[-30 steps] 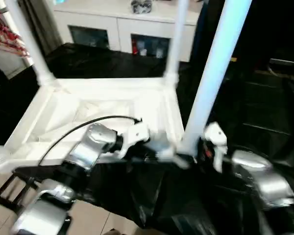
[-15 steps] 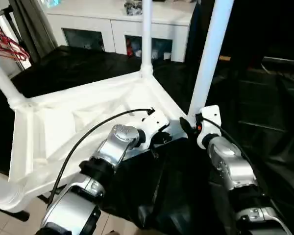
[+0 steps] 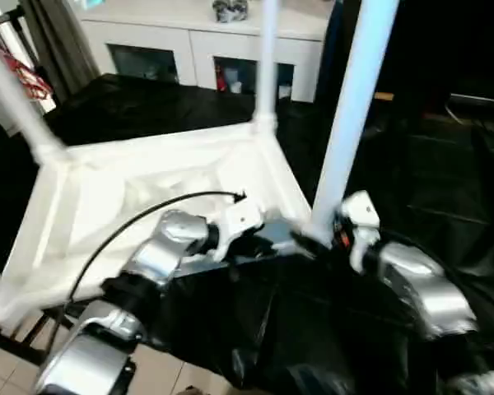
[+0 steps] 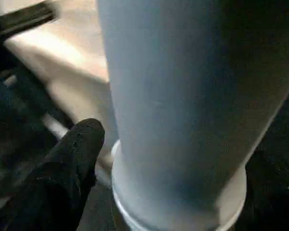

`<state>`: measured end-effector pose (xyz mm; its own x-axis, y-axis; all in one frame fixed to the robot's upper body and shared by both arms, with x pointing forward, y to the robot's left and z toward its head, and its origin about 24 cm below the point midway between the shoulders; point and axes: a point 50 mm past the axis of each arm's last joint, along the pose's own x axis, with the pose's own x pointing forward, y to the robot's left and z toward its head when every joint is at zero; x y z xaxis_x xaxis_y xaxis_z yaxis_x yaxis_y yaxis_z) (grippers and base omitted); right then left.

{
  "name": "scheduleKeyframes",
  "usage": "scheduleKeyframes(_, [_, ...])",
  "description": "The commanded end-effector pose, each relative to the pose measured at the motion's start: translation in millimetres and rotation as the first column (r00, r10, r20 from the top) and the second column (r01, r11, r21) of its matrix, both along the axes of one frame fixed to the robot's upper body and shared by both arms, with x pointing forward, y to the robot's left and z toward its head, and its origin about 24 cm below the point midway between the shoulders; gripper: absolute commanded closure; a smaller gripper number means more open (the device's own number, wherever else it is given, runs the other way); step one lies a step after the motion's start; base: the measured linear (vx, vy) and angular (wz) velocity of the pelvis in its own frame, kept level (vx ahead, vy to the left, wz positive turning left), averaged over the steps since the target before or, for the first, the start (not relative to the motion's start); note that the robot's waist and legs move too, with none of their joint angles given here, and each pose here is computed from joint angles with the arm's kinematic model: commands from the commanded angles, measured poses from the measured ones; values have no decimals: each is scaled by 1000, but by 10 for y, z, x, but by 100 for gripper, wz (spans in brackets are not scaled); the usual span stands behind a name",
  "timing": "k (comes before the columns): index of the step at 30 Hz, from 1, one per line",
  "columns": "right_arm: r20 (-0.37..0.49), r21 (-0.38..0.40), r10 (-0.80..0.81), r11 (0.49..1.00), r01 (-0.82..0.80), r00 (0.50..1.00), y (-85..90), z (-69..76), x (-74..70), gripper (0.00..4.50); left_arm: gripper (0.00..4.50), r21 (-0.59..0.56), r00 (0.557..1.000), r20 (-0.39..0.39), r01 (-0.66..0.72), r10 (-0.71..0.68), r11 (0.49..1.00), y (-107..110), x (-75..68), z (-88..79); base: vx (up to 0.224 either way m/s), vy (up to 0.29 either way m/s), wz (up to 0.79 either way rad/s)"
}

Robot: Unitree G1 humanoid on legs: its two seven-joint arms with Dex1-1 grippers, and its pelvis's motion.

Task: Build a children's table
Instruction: Rotate leg to tighten

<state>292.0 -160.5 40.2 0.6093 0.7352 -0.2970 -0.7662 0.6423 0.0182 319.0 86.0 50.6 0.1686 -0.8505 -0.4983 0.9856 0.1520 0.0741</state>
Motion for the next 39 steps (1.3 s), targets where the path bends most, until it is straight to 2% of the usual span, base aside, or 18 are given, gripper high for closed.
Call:
scheduleKeyframes(1, [-13, 33, 145, 989, -144, 989, 146, 25, -89, 62, 450, 9, 996, 24, 83, -83, 997, -89, -26, 51, 0, 0, 0])
scheduleKeyframes(2, [-16, 34, 166, 986, -166, 986, 136, 32, -109, 86, 450, 11, 995, 18, 96, -96, 995, -73, -32, 54, 0, 0, 0])
scheduleKeyframes(6, [-34, 29, 255, 967, -254, 966, 97, 64, -195, 99, 450, 15, 986, -17, 163, -163, 986, -1, -67, 76, 0, 0, 0])
scheduleKeyframes(7, [-42, 24, 276, 961, -275, 960, 88, 71, -216, 121, 450, 14, 983, -29, 182, -181, 983, 18, -78, 82, 0, 0, 0])
scheduleKeyframes(10, [-62, 9, 313, 950, -313, 948, 69, 67, -252, 136, 450, 27, 976, -52, 212, -210, 977, 67, -94, 85, 0, 0, 0])
scheduleKeyframes(12, [-72, -3, 330, 944, -331, 941, 63, 57, -267, 166, 450, 35, 975, -59, 218, -216, 975, 90, -95, 81, 0, 0, 0])
scheduleKeyframes(16, [-85, -14, 343, 938, -345, 936, 67, 32, -296, 171, 450, 38, 976, -57, 211, -208, 977, 105, -90, 75, 0, 0, 0])
scheduleKeyframes(19, [-73, -14, 277, 960, -278, 958, 84, 8, -254, 174, 450, 29, 986, -39, 164, -163, 986, 83, -61, 70, 0, 0, 0])
scheduleKeyframes(21, [-37, -35, 126, 991, -127, 991, 87, -32, -134, 175, 450, 9, 996, -5, 88, -88, 996, 34, -5, 74, 0, 0, 0])
scheduleKeyframes(22, [-24, -36, -89, 995, 88, 996, 71, -89, 17, 175, 450, -21, 1000, 16, 5, -5, 1000, -36, 52, 81, 0, 0, 0])
scheduleKeyframes(24, [-33, -15, -242, 970, 241, 970, 74, -136, 108, 175, 450, -31, 997, 30, -71, 72, 997, -111, 101, 79, 0, 0, 0])
scheduleKeyframes(29, [-62, 12, -415, 909, 416, 908, 112, -210, 192, 176, 450, -30, 982, 46, -181, 182, 983, -240, 163, 57, 0, 0, 0])
scheduleKeyframes(30, [-78, 18, -491, 870, 494, 868, 192, -259, 233, 176, 450, -35, 965, 56, -255, 257, 966, -350, 197, 41, 0, 0, 0])
scheduleKeyframes(34, [-41, 10, -480, 877, 481, 876, 345, -253, 268, 176, 450, -45, 960, 73, -267, 269, 963, -464, 195, 35, 0, 0, 0])
scheduleKeyframes(36, [-49, 57, -457, 886, 459, 888, 378, -218, 276, 120, 450, -54, 969, 69, -233, 236, 971, -502, 164, 38, 0, 0, 0])
scheduleKeyframes(39, [-52, 93, -423, 900, 426, 905, 369, -177, 272, 97, 450, -70, 984, 50, -168, 171, 983, -493, 98, 33, 0, 0, 0])
